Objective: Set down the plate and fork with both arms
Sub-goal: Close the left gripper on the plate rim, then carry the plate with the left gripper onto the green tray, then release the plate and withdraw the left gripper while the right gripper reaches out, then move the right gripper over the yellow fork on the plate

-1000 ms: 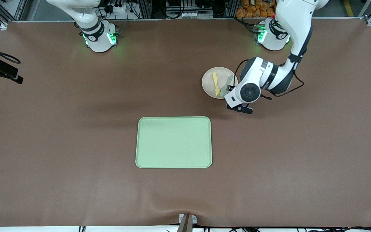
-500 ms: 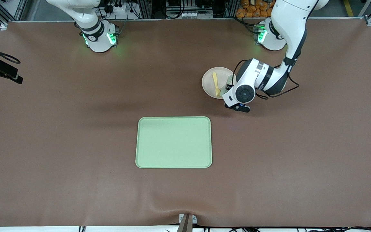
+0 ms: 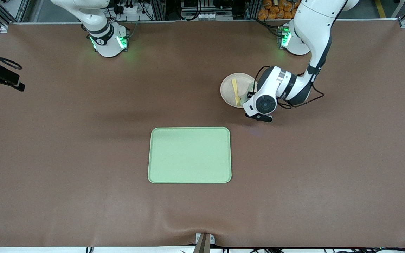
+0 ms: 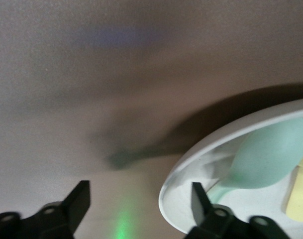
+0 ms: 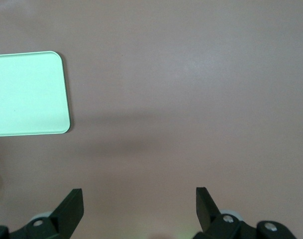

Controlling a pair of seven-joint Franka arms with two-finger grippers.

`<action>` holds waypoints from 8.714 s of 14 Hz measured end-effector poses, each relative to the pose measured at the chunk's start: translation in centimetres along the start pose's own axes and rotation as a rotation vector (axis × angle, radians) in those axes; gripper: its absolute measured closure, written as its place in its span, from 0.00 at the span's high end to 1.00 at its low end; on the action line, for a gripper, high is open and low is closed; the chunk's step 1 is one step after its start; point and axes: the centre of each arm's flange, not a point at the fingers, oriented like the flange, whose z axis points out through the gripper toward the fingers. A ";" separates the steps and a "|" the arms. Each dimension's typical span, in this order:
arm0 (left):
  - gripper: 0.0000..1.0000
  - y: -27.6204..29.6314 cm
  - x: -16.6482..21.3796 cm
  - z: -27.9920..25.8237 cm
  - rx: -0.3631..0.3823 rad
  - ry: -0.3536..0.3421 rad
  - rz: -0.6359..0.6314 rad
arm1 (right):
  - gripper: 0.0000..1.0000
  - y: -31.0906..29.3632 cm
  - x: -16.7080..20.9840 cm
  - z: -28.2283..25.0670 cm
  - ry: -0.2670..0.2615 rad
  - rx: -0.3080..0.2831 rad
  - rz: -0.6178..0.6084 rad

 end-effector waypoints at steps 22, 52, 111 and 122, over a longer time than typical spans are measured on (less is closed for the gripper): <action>0.05 -2.0 2.3 -12.7 -0.060 0.134 0.075 | 1.00 0.0 0.0 0.0 -0.001 0.000 0.000; 0.05 4.4 16.6 -18.5 -0.413 0.487 0.001 | 1.00 0.4 0.0 0.0 -0.001 0.001 0.008; 1.00 -26.3 -21.5 -42.8 -0.090 0.519 -0.087 | 0.77 -41.3 8.4 41.0 0.164 0.107 -0.378; 1.00 -28.2 -22.1 -41.9 -0.088 0.474 -0.062 | 0.63 -43.2 6.5 45.6 0.141 0.039 -0.456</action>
